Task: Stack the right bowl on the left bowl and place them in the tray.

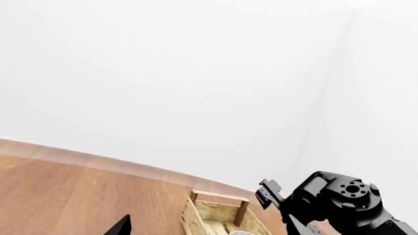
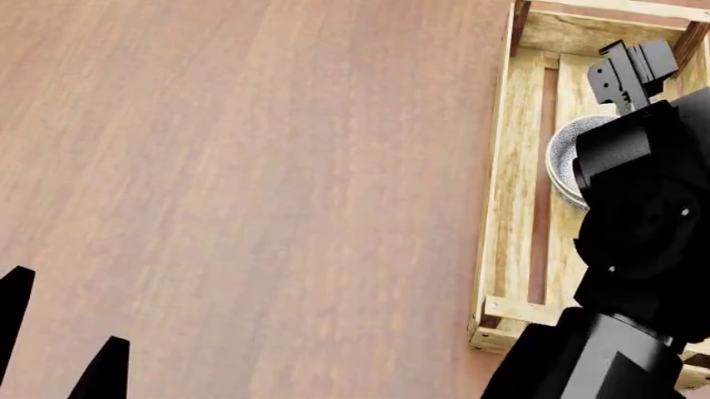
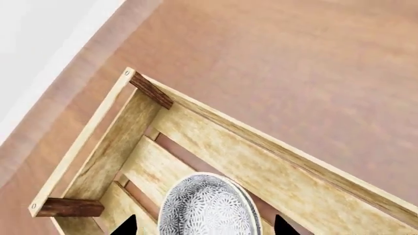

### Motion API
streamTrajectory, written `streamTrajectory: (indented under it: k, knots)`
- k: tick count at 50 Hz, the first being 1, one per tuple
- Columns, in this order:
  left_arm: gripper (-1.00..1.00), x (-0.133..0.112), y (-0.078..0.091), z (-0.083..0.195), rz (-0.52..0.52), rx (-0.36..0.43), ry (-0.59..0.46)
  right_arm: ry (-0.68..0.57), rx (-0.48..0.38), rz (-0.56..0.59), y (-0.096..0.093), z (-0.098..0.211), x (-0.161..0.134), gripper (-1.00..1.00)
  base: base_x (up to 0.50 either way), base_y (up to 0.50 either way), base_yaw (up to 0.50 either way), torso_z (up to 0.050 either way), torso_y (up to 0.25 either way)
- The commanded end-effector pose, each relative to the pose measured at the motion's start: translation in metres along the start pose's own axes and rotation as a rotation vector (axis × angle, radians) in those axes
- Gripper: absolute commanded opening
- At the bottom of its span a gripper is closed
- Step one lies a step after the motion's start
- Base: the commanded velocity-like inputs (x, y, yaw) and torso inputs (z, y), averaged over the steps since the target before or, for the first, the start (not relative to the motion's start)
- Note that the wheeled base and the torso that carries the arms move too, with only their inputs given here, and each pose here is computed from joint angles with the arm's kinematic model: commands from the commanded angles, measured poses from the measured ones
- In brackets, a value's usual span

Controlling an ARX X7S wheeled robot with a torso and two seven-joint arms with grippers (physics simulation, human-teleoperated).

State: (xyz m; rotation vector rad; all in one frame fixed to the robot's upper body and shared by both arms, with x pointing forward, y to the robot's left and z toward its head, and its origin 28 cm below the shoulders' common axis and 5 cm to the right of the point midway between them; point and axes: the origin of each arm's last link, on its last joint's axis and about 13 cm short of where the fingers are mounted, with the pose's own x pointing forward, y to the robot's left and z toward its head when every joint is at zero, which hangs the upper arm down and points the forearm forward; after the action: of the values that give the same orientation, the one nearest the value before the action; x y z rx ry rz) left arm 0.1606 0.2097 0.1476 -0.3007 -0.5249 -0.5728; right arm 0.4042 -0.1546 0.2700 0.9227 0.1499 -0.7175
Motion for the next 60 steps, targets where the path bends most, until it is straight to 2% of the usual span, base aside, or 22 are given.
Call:
streamTrajectory:
  k: [1,8,12,20,23,24,26,33,36,46,49,50,52,57,60]
  knots:
    - [1.00,0.000,-0.001,0.001,-0.002,0.000,-0.002,0.009,-0.006,0.114,0.008,0.003,-0.031,1.00,0.00,0.00,0.00,0.000,0.000]
    - [1.00,0.000,-0.002,0.002,-0.006,0.001,-0.005,0.009,0.001,0.205,0.012,0.007,-0.053,1.00,0.00,0.00,0.00,0.000,0.000]
    - [1.00,0.000,-0.003,0.004,-0.011,0.004,-0.008,0.005,-0.008,0.232,0.006,0.006,-0.059,1.00,0.00,0.00,0.00,0.000,0.000]
    - [1.00,0.000,-0.005,0.006,-0.015,0.006,-0.011,-0.064,-0.090,0.356,-0.008,0.004,-0.078,1.00,0.00,0.00,0.00,0.000,0.000]
    - [1.00,0.000,-0.005,0.006,-0.016,0.010,-0.012,-0.111,-0.136,0.374,-0.013,0.004,-0.083,1.00,0.00,0.00,0.00,0.000,0.000]
    - [1.00,0.000,-0.006,0.007,-0.019,0.009,-0.014,-0.207,-0.231,0.389,-0.016,0.004,-0.086,1.00,0.00,0.00,0.00,0.000,0.000]
    - [1.00,-0.001,-0.008,0.009,-0.028,0.012,-0.019,-0.251,-0.284,0.418,-0.023,0.002,-0.090,1.00,0.00,0.00,0.00,0.000,0.000]
    - [1.00,-0.001,-0.010,0.011,-0.037,0.012,-0.021,-0.323,-0.379,0.466,-0.043,-0.005,-0.097,1.00,0.00,0.00,0.00,0.000,0.000]
    - [1.00,0.000,-0.011,0.010,-0.040,0.014,-0.020,-0.410,-0.474,0.500,-0.052,-0.011,-0.099,1.00,0.00,0.00,0.00,0.000,0.000]
    - [1.00,0.000,-0.010,0.013,-0.039,0.015,-0.027,-0.534,-0.567,0.525,-0.078,-0.024,-0.102,1.00,0.00,0.00,0.00,0.000,0.000]
    - [1.00,-0.001,-0.011,0.013,-0.040,0.015,-0.027,-0.695,-0.709,0.537,-0.086,-0.027,-0.107,1.00,0.00,0.00,0.00,0.000,0.000]
    - [1.00,-0.001,-0.011,0.013,-0.040,0.013,-0.027,-0.676,-0.673,0.553,-0.090,-0.028,-0.109,1.00,0.00,0.00,0.00,0.000,0.000]
    - [1.00,-0.001,-0.011,0.013,-0.040,0.014,-0.028,-0.733,-0.721,0.539,-0.095,-0.029,-0.110,1.00,0.00,0.00,0.00,0.000,0.000]
    - [1.00,-0.001,-0.012,0.014,-0.041,0.015,-0.030,-0.754,-0.742,0.544,-0.110,-0.036,-0.112,1.00,0.00,0.00,0.00,0.000,0.000]
    - [1.00,-0.001,-0.012,0.014,-0.040,0.015,-0.030,-0.816,-0.799,0.553,-0.123,-0.043,-0.115,1.00,0.00,0.00,0.00,0.000,0.000]
